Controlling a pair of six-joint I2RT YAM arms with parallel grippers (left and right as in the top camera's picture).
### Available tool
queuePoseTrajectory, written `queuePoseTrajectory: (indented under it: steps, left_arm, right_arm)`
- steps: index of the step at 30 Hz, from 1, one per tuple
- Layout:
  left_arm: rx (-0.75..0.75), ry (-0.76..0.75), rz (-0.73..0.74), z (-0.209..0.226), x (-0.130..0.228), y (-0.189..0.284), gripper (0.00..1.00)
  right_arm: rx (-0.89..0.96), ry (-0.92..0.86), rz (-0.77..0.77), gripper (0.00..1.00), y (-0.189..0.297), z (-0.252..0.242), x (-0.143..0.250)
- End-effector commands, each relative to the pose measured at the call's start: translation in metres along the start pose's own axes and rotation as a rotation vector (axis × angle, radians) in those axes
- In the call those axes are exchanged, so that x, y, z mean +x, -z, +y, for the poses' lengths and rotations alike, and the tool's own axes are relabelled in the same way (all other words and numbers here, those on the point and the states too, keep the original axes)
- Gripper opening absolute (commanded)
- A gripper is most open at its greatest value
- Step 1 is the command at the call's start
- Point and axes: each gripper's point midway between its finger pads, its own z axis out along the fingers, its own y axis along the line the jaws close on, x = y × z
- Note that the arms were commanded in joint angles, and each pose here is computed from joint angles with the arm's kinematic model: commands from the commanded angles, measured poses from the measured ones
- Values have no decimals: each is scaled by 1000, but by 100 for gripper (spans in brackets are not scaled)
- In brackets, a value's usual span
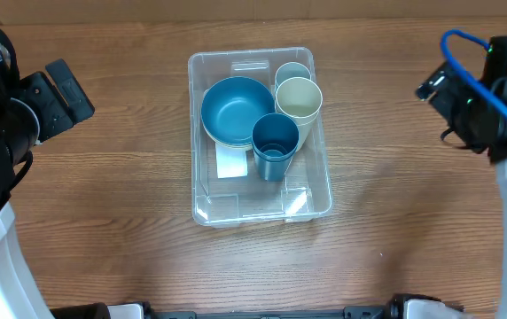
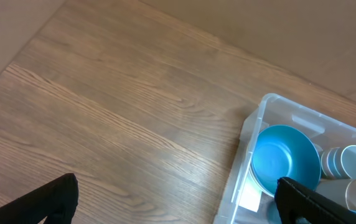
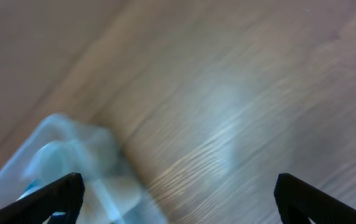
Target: Pack container
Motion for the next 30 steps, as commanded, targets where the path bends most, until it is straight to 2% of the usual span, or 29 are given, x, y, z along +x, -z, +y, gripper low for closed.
queuePoseTrajectory:
  steps: [1,5,7,10,12,22,25,30]
  left_arm:
    - [8,24,-1,0,1,2,100]
    - [8,24,-1,0,1,2,100]
    - [8,24,-1,0,1,2,100]
    - [8,24,-1,0,1,2,100]
    - [8,24,-1,0,1,2,100]
    - [8,24,-1,0,1,2,100]
    - [8,24,-1,0,1,2,100]
    - [8,24,-1,0,1,2,100]
  right_arm:
    - [-158,66,-126,100,72,21,10]
    - [-202,72,-210,100,114,-2,27]
    - [-164,79,-312,100,119,-25,30]
    - [-256,295,-488,100,114,-23,36]
    - [-294,403,-562,100,100,-31,54]
    - [-216,361,-549,100,3,-105,125]
    - [-207,363,-530,100,-25,-117,142]
    - [-217,366,-525,100,-45,-122,153]
